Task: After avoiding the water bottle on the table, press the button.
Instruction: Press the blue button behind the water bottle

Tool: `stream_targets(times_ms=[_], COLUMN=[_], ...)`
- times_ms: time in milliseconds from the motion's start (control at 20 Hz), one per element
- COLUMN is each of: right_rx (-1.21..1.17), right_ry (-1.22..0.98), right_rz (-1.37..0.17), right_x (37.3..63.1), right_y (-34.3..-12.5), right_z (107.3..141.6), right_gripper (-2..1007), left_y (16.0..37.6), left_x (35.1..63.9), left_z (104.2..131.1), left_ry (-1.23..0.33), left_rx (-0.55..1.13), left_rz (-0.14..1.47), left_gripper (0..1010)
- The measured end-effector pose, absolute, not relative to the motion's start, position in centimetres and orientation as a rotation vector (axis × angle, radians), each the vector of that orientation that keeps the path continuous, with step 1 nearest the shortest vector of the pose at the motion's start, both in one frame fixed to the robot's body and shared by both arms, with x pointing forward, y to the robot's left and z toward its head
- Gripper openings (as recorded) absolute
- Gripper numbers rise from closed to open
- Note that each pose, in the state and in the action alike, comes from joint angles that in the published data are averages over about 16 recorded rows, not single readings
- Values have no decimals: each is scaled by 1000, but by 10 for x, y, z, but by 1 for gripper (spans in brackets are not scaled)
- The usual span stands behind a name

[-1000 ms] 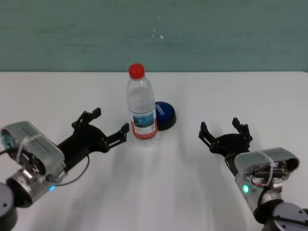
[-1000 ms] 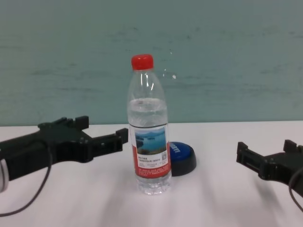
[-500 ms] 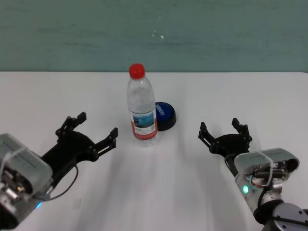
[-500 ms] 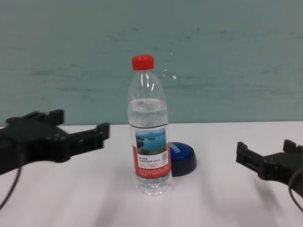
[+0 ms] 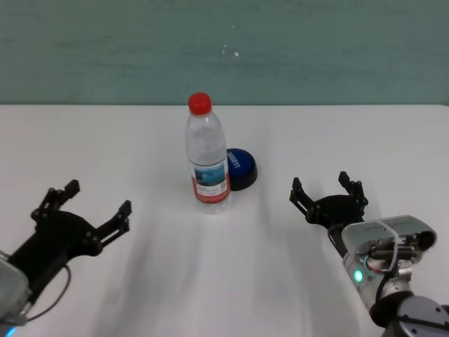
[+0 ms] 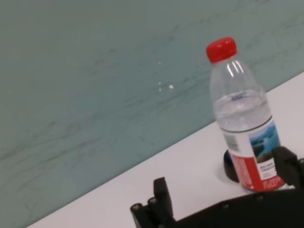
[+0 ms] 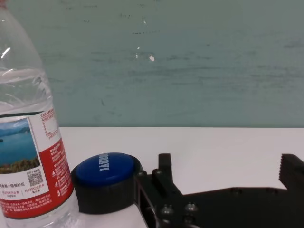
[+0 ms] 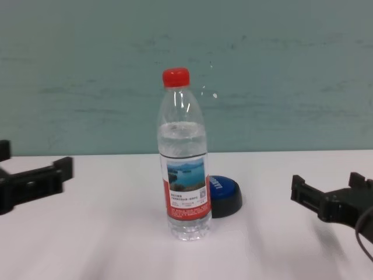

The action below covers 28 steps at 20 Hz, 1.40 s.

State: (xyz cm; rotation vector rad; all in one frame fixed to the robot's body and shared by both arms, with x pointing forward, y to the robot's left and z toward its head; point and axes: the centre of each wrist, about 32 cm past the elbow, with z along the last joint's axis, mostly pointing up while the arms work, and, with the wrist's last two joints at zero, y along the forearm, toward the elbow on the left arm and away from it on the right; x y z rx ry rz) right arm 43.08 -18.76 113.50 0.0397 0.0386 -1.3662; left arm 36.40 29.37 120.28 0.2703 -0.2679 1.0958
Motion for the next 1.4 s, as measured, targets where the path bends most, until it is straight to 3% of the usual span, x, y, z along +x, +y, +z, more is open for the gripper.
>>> stream_targets(times_ms=[300, 550, 950, 1400], right_rx=[40, 40, 40, 40], right_ry=[39, 39, 39, 39], right_rz=[-1366, -1366, -1366, -1366], right_x=[431, 431, 431, 431], right_y=[-188, -188, -188, -188], right_z=[1135, 1135, 1135, 1135], right_gripper=[1004, 1004, 1004, 1004], left_y=[318, 341, 363, 362], left_x=[354, 364, 417, 480], left_z=[1206, 1204, 1196, 1191], left_ry=[-280, -296, -319, -330], left_rx=[284, 281, 261, 254], left_rz=[1117, 1107, 1060, 1011], left_gripper=[1000, 1000, 1000, 1000])
